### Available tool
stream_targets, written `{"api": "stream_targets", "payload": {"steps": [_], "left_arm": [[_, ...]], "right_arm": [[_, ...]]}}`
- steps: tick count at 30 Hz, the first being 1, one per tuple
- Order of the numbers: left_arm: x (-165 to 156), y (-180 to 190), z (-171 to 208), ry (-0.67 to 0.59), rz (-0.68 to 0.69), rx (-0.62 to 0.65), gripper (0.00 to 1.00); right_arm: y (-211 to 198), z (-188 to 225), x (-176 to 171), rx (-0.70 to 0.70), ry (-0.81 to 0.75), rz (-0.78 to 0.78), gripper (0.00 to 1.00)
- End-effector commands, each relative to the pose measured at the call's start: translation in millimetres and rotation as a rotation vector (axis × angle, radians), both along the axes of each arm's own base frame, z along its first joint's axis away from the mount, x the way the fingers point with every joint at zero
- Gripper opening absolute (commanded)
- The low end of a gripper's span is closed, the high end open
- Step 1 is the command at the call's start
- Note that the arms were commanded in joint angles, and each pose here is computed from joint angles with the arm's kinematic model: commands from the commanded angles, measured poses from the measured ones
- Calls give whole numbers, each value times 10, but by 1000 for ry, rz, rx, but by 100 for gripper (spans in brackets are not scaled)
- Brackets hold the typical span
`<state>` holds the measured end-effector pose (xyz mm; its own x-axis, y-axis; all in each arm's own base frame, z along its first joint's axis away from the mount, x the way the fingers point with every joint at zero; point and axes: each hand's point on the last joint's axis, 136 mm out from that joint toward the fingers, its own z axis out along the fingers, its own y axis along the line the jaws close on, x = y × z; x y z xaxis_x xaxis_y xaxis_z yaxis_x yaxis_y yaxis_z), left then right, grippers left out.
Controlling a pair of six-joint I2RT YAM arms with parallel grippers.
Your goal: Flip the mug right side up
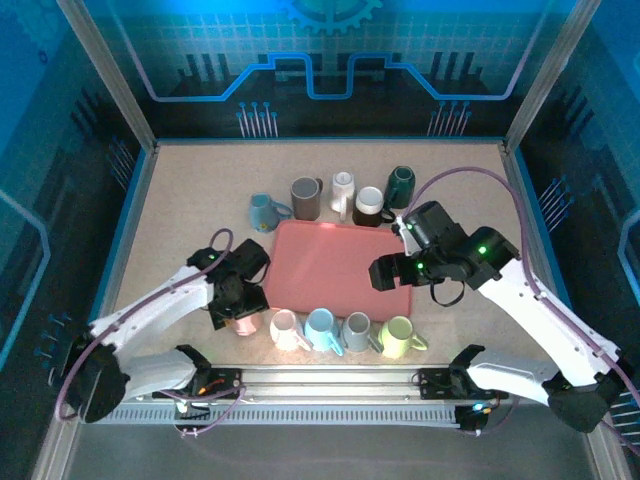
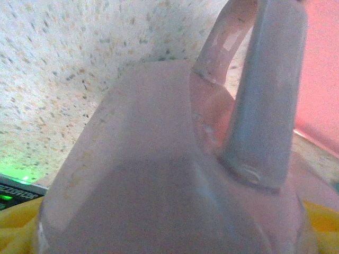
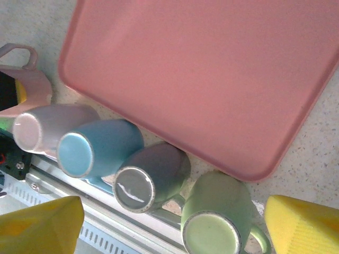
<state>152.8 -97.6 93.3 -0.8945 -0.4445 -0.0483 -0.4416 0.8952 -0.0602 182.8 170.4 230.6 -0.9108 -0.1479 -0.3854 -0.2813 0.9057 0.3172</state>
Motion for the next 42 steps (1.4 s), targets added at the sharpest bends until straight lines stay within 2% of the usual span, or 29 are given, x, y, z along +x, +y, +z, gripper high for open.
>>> {"api": "stream_targets", "payload": {"steps": [1,4,7,10,11,13,14,16,19,21,24,27,29,36,40,42], "left_arm": [[187,54,742,-236,-141,-18,53],[389,14,1265,-437,-279,-21,45],[597,-126,1612,-622,-436,-18,39],[766,-335,1926,-823,-602,-14,37],[814,-395,2040,-901,-653,-3,37],[874,-510,2254,-1073,-751,28,36],[867,-618,2333,-1169,-849,38,29],[803,-790,2402,-1309,-1041,79,26],[815,-893,2518,-1466,-1183,197,26],[845,-927,2571,-1521,-1248,281,26],[889,-934,2798,-1653,-1239,385,25],[830,-1058,2901,-1719,-1308,368,29],[749,-1163,2905,-1753,-1380,332,30],[646,-1219,2968,-1819,-1413,298,29],[616,-1264,2896,-1814,-1485,318,27],[636,-1252,2935,-1828,-1469,340,25]], "right_arm": [[95,425,0,74,-86,74,88],[213,665,2,119,-66,138,83],[394,943,3,196,-40,197,81],[562,1227,30,290,-34,217,78],[601,1303,44,315,-25,212,74],[679,1412,58,366,6,201,65],[713,1488,70,393,10,194,62],[730,1570,113,410,10,173,61],[764,1673,140,448,35,159,61],[819,1730,131,510,118,144,61],[955,1730,67,613,345,124,62],[1160,1796,-3,743,522,147,64],[1248,1820,28,800,567,140,64],[1380,1747,162,889,650,79,64],[1470,1678,163,896,681,71,60],[1519,1630,155,899,700,67,56]]}}
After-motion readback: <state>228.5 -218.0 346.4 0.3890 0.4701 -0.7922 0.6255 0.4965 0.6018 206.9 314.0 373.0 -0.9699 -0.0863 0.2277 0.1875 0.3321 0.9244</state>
